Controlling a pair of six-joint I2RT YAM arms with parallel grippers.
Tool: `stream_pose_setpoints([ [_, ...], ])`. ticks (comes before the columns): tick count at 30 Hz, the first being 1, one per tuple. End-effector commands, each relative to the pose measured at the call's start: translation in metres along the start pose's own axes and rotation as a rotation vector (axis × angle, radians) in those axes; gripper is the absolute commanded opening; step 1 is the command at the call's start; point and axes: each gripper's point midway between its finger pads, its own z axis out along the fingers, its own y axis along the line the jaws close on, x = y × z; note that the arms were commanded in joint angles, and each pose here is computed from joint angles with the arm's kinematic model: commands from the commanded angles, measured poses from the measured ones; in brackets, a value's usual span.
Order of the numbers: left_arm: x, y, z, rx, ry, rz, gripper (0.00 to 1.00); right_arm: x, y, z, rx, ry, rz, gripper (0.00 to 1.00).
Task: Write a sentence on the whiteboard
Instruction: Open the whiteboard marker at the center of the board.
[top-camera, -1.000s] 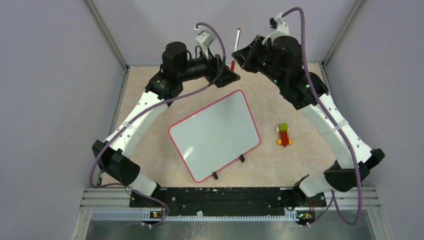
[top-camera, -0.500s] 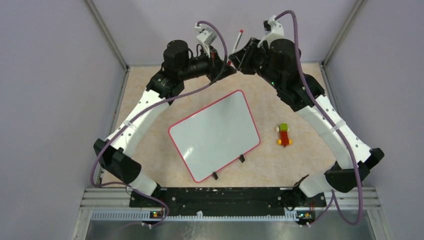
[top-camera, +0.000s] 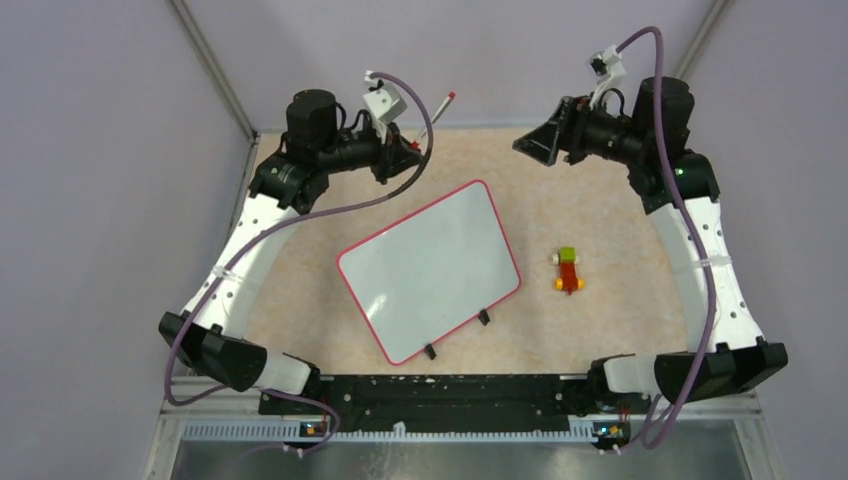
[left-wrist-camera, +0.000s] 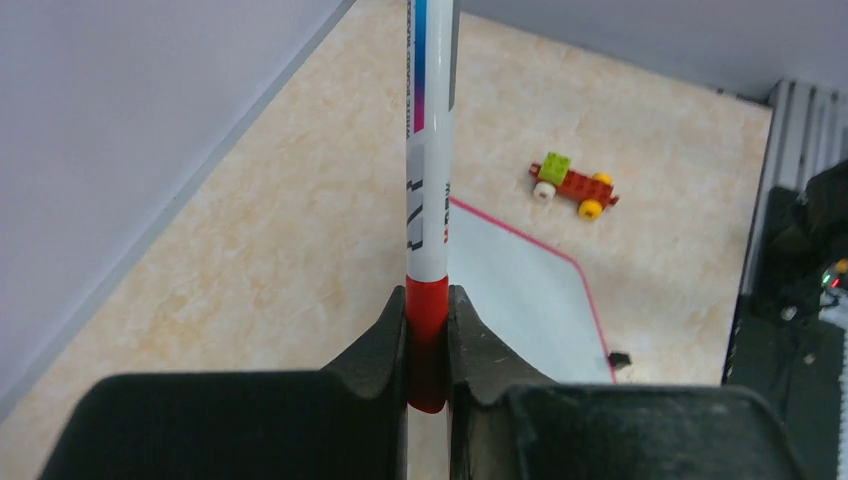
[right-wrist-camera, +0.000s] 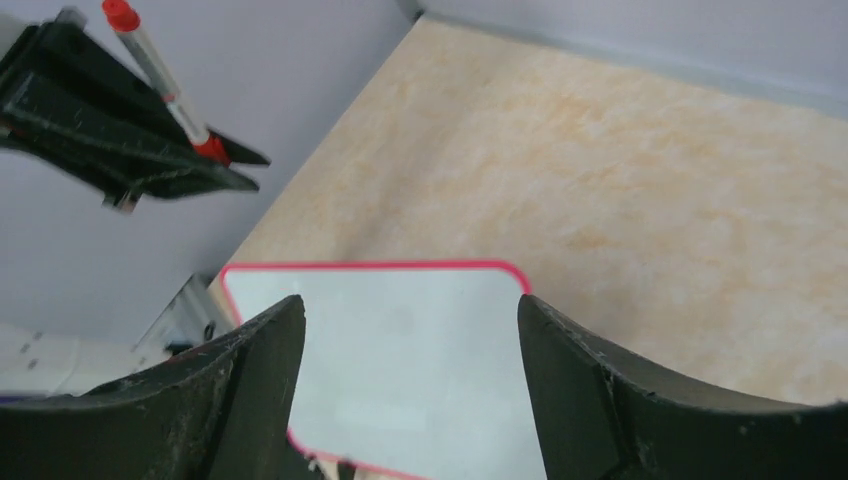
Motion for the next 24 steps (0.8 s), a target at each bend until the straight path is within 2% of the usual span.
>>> stream_pose_setpoints([
  [1, 0.017, -0.018, -0.023, 0.071, 0.071, 0.232, 0.00, 0.027, 0.055, -0.024, -0.368, 0.157, -0.053, 0.77],
  [5, 0.039, -0.029, -0.029, 0.110, 0.152, 0.335, 0.00, 0.036, 0.072, -0.035, -0.469, 0.209, -0.070, 0.82],
  [9, 0.050, -0.039, -0.032, 0.136, 0.204, 0.409, 0.00, 0.039, 0.087, -0.038, -0.506, 0.200, -0.049, 0.86],
  [13, 0.060, -0.048, -0.028, 0.154, 0.266, 0.475, 0.00, 0.052, 0.101, -0.028, -0.511, 0.244, -0.034, 0.86],
  [19, 0.071, -0.066, -0.015, 0.201, 0.357, 0.525, 0.00, 0.067, 0.102, -0.013, -0.498, 0.271, 0.007, 0.74],
  [24, 0.060, -0.076, 0.001, 0.229, 0.299, 0.434, 0.00, 0.082, 0.113, 0.001, -0.491, 0.288, -0.019, 0.65],
])
